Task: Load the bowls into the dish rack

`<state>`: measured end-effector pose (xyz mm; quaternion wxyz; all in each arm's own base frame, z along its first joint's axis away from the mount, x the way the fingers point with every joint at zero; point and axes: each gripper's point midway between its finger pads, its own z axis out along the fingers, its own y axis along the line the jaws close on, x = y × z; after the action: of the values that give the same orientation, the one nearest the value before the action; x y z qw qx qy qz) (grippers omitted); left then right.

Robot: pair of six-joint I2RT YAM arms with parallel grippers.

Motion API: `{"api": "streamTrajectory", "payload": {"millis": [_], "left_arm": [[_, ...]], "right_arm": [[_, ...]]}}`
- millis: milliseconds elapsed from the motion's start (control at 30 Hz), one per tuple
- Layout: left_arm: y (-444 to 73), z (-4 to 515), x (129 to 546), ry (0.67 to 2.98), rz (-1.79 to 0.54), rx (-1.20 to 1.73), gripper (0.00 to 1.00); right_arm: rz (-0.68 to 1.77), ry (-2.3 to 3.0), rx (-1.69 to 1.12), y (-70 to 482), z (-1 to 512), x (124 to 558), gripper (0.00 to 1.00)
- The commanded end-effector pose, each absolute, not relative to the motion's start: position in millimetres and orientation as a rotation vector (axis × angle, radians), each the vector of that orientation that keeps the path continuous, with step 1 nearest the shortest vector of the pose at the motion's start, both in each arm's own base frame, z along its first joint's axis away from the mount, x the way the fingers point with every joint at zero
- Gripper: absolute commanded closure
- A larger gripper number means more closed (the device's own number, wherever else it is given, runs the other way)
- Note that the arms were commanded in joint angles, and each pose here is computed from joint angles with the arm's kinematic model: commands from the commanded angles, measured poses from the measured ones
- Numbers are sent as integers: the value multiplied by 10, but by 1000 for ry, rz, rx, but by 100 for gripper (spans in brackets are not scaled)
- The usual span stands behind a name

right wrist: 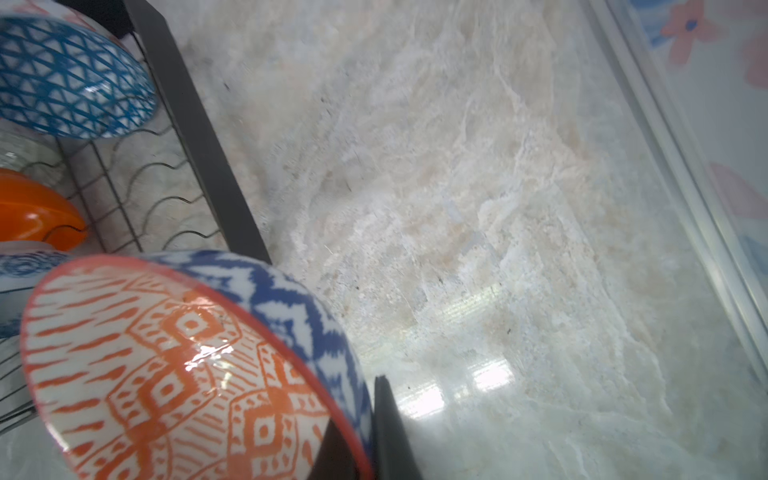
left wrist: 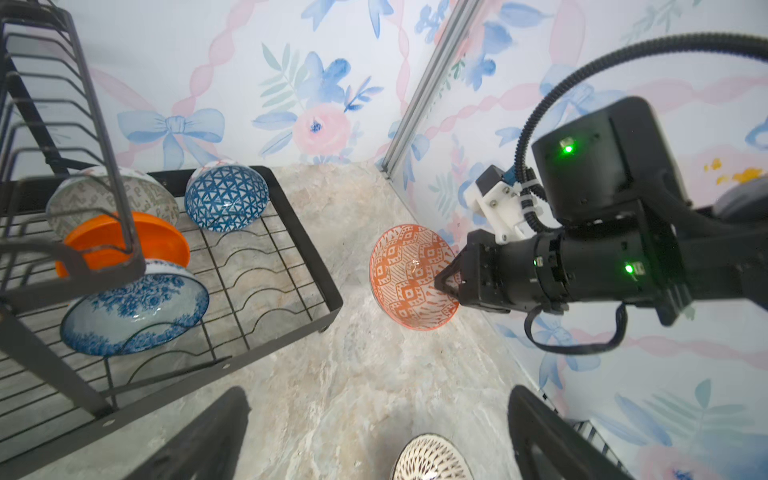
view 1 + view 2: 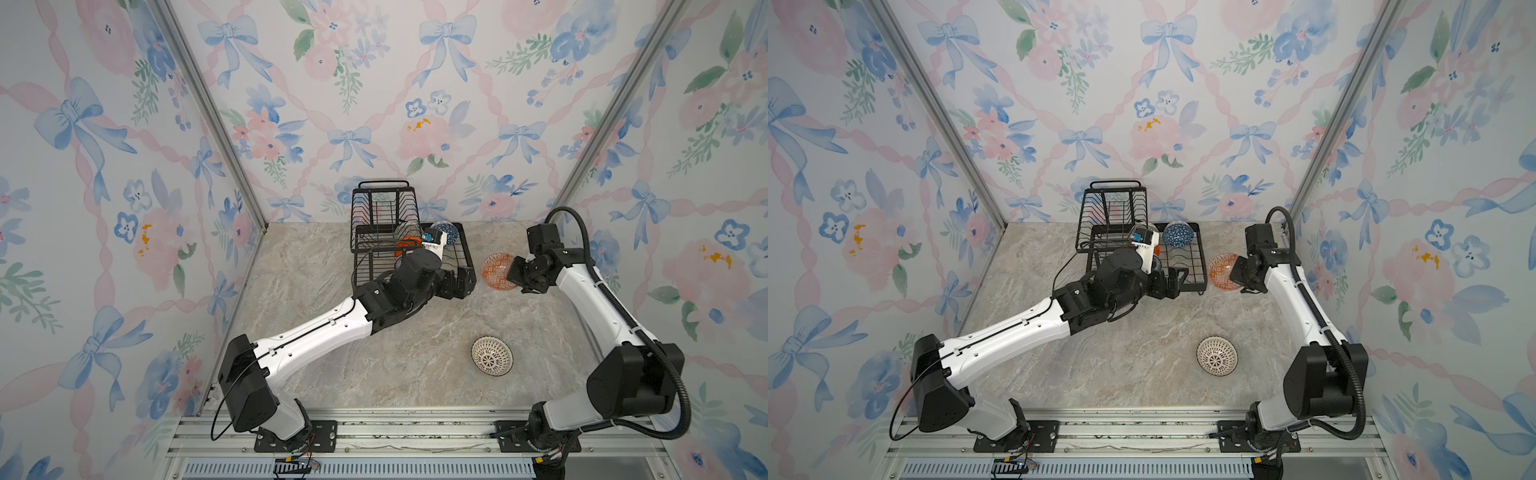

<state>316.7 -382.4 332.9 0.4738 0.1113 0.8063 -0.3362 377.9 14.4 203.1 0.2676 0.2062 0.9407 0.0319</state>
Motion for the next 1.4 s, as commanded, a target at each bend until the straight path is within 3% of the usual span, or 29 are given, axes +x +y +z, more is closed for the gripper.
{"api": "streamTrajectory", "payload": {"millis": [0,300,500,867,1033,1367], "left_arm": [[-3988,3246,3337,2049,-938,231,2],[-4365,3449,3722,2042,-1040,182,2],[-4313,3452,3994,2029,-1016,101,2],[-4216,3486,4501,2006,-1060,9,25],[-4231,3471,4559,2002,-1053,1,35],[-4238,3416,4504,2024,-1067,-8,67]], "right_arm": [[118,2404,489,207,2558,3961,100],[232,2157,323,478,3223,4310,100],[254,2100,244,623,3447,4395,100],[323,2027,142,1011,3689,4481,100],[334,2023,128,1098,3679,4457,100],[294,2069,166,1066,3491,4448,100]]}}
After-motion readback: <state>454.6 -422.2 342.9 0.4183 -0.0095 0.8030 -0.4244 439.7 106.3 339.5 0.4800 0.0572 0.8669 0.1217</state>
